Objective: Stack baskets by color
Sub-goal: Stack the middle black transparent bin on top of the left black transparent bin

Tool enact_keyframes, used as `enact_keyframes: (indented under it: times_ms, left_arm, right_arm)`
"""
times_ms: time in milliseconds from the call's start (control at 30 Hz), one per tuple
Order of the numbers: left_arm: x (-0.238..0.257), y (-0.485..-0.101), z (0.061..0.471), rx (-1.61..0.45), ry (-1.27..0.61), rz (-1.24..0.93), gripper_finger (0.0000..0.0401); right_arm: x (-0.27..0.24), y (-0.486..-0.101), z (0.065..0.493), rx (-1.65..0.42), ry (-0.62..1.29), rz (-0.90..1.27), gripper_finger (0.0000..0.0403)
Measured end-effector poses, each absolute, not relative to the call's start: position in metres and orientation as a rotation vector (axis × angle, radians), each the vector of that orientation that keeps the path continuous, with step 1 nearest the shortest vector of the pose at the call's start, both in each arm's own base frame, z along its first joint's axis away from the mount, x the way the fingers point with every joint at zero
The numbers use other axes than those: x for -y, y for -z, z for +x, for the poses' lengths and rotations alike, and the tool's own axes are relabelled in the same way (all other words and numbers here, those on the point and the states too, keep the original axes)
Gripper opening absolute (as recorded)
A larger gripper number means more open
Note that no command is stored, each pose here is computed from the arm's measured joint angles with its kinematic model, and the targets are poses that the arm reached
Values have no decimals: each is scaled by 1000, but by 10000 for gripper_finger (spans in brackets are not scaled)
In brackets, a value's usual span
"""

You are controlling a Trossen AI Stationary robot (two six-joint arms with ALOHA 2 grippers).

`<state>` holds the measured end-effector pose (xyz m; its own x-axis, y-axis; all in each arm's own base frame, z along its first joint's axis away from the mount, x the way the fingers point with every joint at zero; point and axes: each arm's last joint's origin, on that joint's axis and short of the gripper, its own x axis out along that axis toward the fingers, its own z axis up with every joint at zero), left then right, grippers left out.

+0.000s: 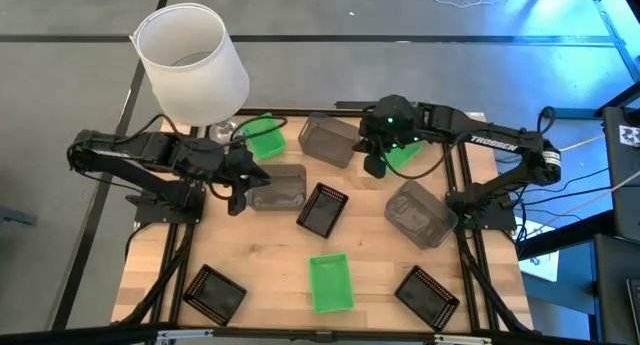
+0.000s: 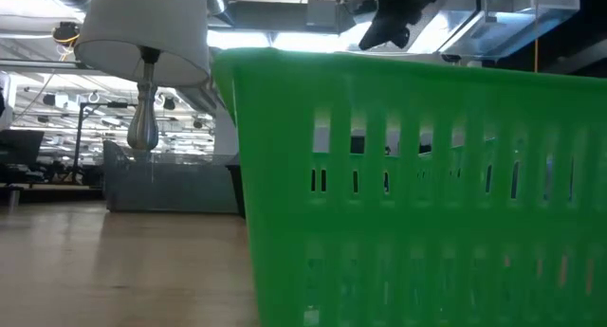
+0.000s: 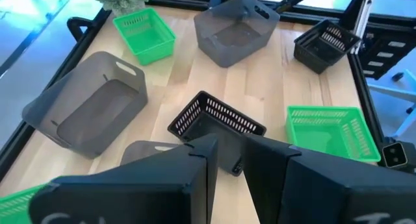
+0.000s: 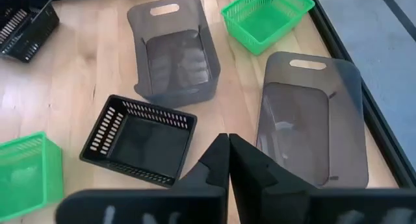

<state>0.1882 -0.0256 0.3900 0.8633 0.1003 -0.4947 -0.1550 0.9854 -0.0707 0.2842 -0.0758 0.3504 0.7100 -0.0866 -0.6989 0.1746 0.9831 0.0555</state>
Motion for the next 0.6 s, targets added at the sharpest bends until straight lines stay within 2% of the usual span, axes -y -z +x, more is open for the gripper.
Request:
enact_keyframes:
  times_ms: [267, 467, 600]
  left_arm:
    - [30, -390, 187, -511, -110, -102, 58]
    - [30, -390, 187, -511, -110, -102, 58]
    - [30, -390, 187, -511, -110, -103, 58]
  right_arm:
    - [77, -341, 290, -822, 100, 23, 20]
    - [79, -337, 290, -874, 101, -115, 83]
    - [80, -332, 293, -898, 28, -281, 132]
